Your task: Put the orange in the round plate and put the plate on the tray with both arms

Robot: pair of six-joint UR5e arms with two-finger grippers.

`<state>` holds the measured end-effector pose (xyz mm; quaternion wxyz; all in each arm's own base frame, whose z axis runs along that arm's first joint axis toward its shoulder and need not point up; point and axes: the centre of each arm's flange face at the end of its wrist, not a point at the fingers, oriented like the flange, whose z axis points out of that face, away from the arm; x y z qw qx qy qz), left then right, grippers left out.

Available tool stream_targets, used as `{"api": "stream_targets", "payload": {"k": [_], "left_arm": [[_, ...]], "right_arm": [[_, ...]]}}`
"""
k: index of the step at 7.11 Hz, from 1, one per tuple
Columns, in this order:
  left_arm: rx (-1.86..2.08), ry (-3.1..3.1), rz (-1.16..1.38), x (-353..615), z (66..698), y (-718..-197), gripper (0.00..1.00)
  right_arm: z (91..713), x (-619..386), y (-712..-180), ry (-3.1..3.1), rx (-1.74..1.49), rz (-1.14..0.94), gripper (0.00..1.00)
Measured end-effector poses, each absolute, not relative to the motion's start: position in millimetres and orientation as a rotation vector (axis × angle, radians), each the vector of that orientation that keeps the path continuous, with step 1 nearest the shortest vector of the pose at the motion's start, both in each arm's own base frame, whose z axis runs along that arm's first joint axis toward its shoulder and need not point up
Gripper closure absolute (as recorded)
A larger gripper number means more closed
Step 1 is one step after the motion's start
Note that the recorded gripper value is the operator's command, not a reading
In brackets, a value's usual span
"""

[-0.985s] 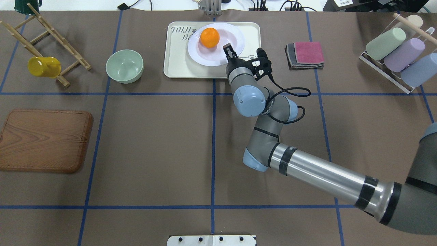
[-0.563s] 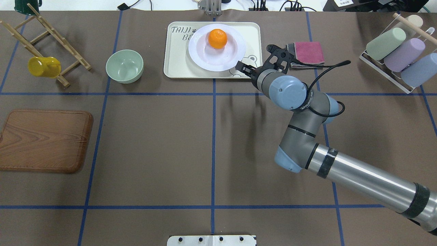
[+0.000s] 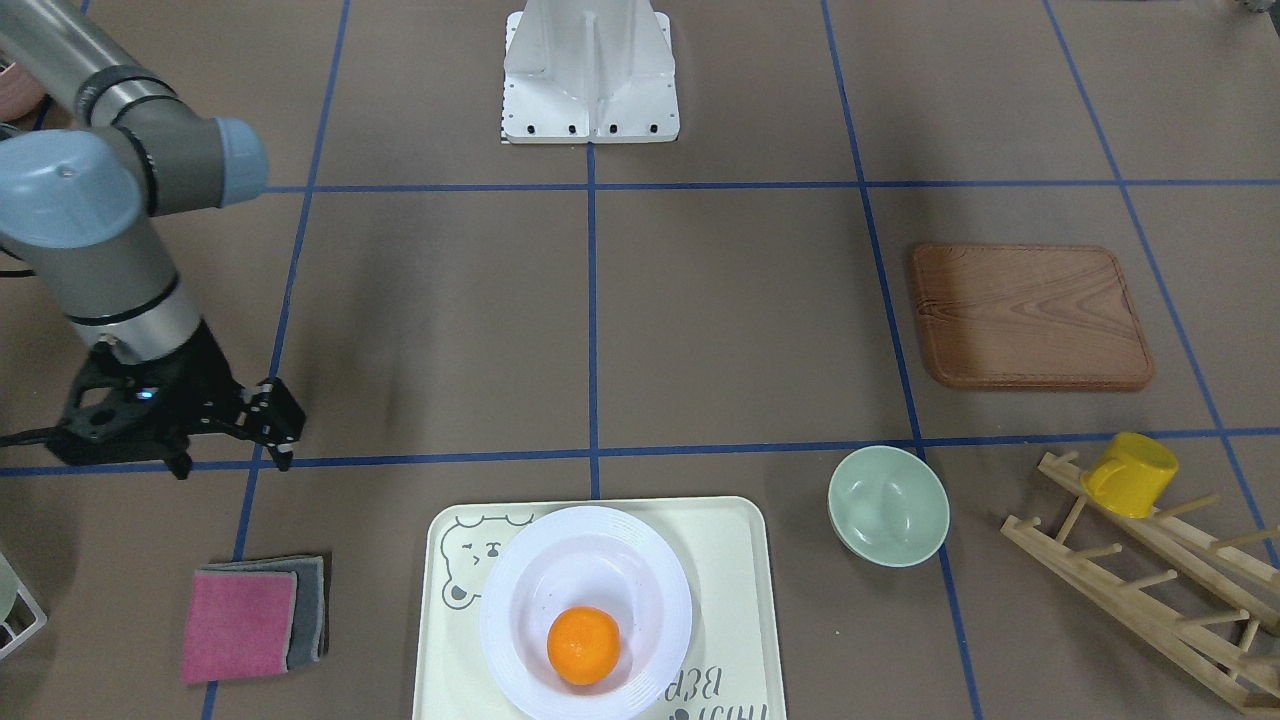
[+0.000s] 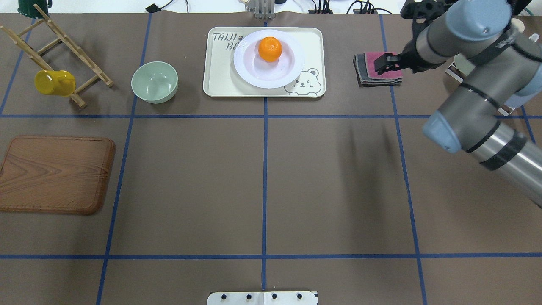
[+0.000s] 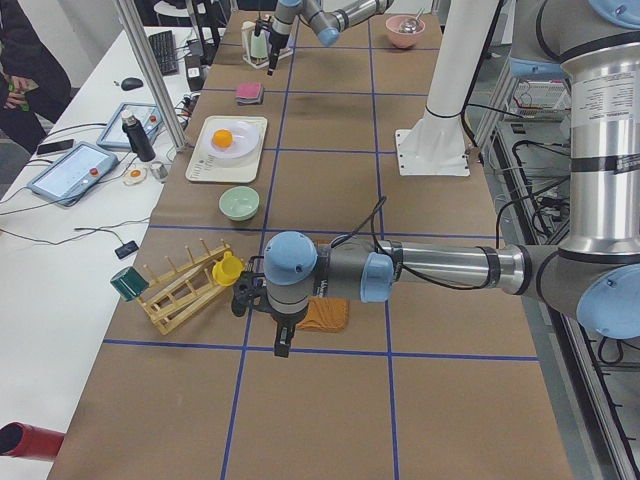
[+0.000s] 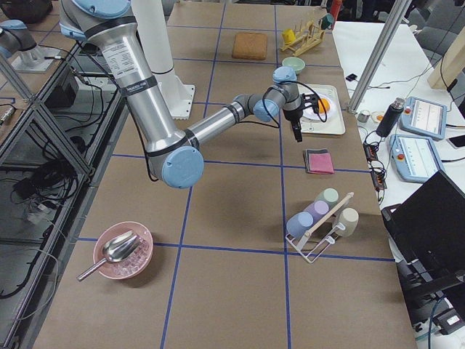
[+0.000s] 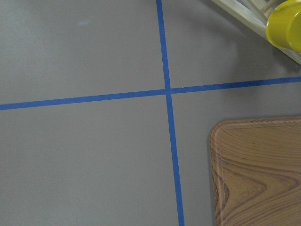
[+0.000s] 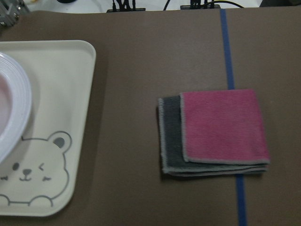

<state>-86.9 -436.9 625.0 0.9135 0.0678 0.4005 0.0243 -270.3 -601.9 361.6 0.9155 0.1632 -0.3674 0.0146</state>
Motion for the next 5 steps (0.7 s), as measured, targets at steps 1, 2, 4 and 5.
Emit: {"api": "stream_targets", "payload": {"k": [1, 2, 4, 5], "left_arm": [[0.130, 0.828, 0.048, -86, 630, -424, 0.01], [0.123, 0.826, 0.047, -85, 633, -415, 0.01], [0.117, 0.819, 0.047, -86, 634, -402, 0.01], [0.119, 0.817, 0.048, -85, 633, -398, 0.01]], "right_arm": [[384, -203, -607, -0.740, 0.302, -0.060, 0.00], [417, -139, -605, -0.718, 0.276, -0.130, 0.00], [493, -31, -573, -0.703, 0.225, -0.178, 0.00], [529, 12, -546, -0.716, 0.197, -0.148, 0.00]]}}
